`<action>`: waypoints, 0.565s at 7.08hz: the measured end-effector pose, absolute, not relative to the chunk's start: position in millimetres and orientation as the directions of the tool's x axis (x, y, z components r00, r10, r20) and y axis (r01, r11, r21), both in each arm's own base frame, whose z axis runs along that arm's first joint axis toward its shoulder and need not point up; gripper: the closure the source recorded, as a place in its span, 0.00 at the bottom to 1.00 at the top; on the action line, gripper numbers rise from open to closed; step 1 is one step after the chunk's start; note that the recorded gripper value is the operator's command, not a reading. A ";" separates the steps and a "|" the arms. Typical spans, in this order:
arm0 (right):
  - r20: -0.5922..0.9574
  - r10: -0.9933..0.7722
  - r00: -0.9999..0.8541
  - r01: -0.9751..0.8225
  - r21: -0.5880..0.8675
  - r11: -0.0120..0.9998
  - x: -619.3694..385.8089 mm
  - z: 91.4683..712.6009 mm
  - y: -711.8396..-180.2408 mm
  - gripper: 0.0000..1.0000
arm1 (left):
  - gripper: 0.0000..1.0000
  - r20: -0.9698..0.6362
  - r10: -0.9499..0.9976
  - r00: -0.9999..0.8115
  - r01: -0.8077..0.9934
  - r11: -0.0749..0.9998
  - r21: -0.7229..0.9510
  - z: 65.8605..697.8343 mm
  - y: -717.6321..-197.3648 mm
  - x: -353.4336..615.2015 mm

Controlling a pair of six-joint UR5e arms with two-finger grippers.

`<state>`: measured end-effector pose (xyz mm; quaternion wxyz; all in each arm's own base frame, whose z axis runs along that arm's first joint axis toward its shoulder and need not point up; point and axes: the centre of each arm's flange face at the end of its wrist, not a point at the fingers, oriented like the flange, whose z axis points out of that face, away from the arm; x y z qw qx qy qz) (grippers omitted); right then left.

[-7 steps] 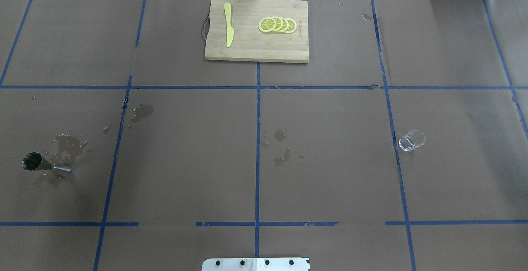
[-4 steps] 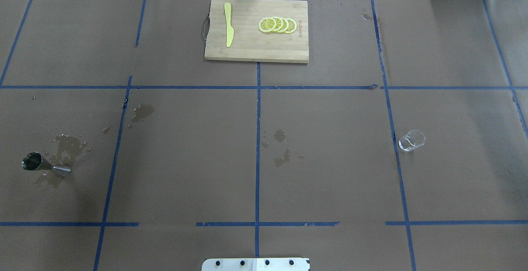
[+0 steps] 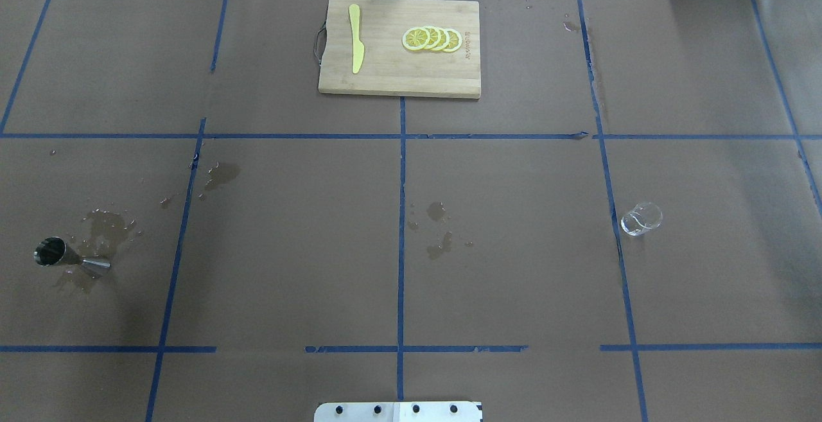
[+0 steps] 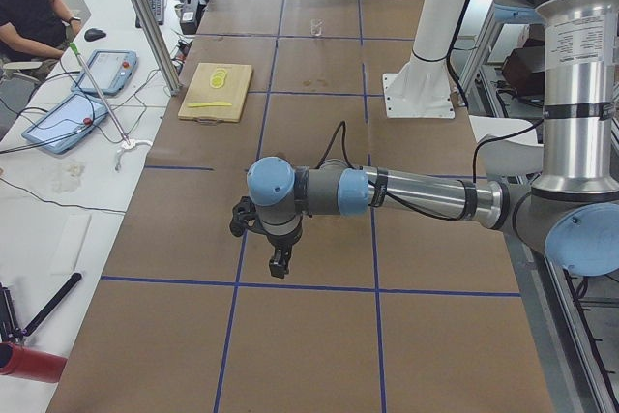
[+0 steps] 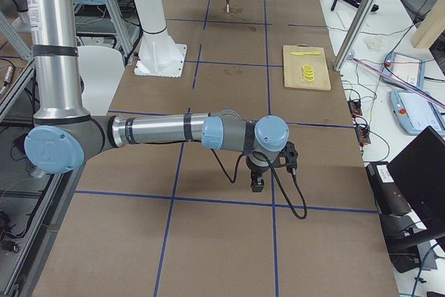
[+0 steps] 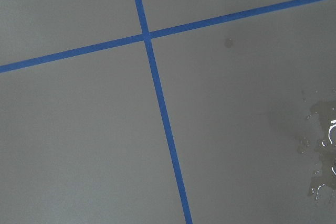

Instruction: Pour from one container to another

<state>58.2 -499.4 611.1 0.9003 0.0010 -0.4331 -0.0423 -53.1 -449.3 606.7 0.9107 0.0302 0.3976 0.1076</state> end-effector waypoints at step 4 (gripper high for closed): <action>0.754 -0.111 0.647 0.092 0.067 0.993 54.3 613.3 -501.1 0.00 | 0.00 -0.717 0.221 0.661 -0.170 0.975 0.143 604.8 -451.4 -53.1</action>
